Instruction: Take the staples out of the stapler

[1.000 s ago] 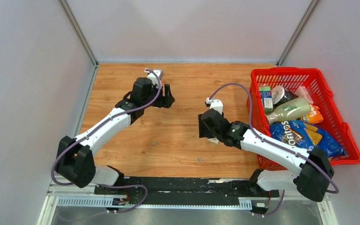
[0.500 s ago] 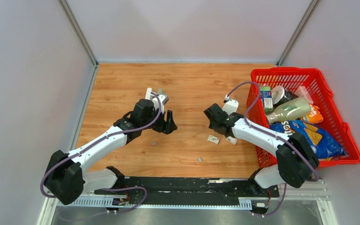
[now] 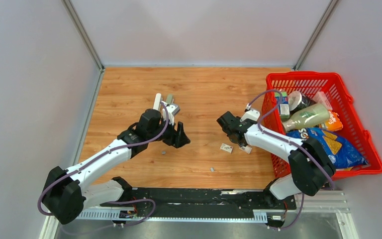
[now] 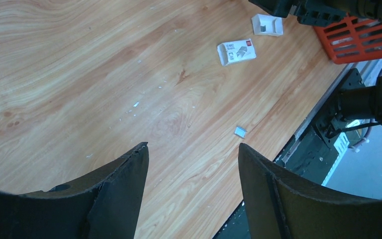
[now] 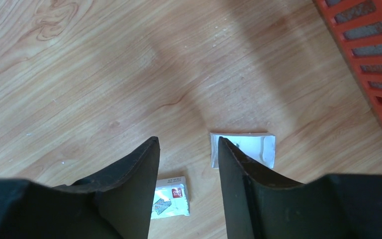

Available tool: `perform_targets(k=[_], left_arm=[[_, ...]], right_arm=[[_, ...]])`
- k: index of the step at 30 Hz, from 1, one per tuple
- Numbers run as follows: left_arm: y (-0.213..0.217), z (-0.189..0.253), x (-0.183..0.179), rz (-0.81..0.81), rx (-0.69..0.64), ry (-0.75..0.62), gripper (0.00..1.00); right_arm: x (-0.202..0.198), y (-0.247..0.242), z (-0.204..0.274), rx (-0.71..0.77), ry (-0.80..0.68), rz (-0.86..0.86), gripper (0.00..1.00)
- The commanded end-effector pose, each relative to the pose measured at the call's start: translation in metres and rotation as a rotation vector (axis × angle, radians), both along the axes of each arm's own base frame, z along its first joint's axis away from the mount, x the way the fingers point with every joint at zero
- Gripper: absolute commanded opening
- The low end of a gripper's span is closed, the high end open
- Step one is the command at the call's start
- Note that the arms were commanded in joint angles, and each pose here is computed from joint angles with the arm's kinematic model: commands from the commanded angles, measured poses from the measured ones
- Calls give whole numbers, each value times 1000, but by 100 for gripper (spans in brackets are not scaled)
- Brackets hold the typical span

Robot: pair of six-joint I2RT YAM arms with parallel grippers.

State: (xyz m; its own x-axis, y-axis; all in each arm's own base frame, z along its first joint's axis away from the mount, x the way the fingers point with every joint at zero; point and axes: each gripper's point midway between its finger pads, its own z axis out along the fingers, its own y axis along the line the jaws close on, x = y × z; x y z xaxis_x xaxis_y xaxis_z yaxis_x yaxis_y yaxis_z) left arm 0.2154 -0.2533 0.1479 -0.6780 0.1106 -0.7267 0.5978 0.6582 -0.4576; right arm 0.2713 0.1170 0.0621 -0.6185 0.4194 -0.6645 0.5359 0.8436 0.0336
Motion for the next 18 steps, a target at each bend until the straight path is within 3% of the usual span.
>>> perform_targets(k=[1, 18], left_arm=[[-6, 13, -4, -34, -48, -33, 73], [-6, 8, -5, -42, -42, -17, 73]], right_arm=[[-2, -9, -2, -8, -22, -62, 48], [-13, -9, -27, 4, 36, -78, 43]])
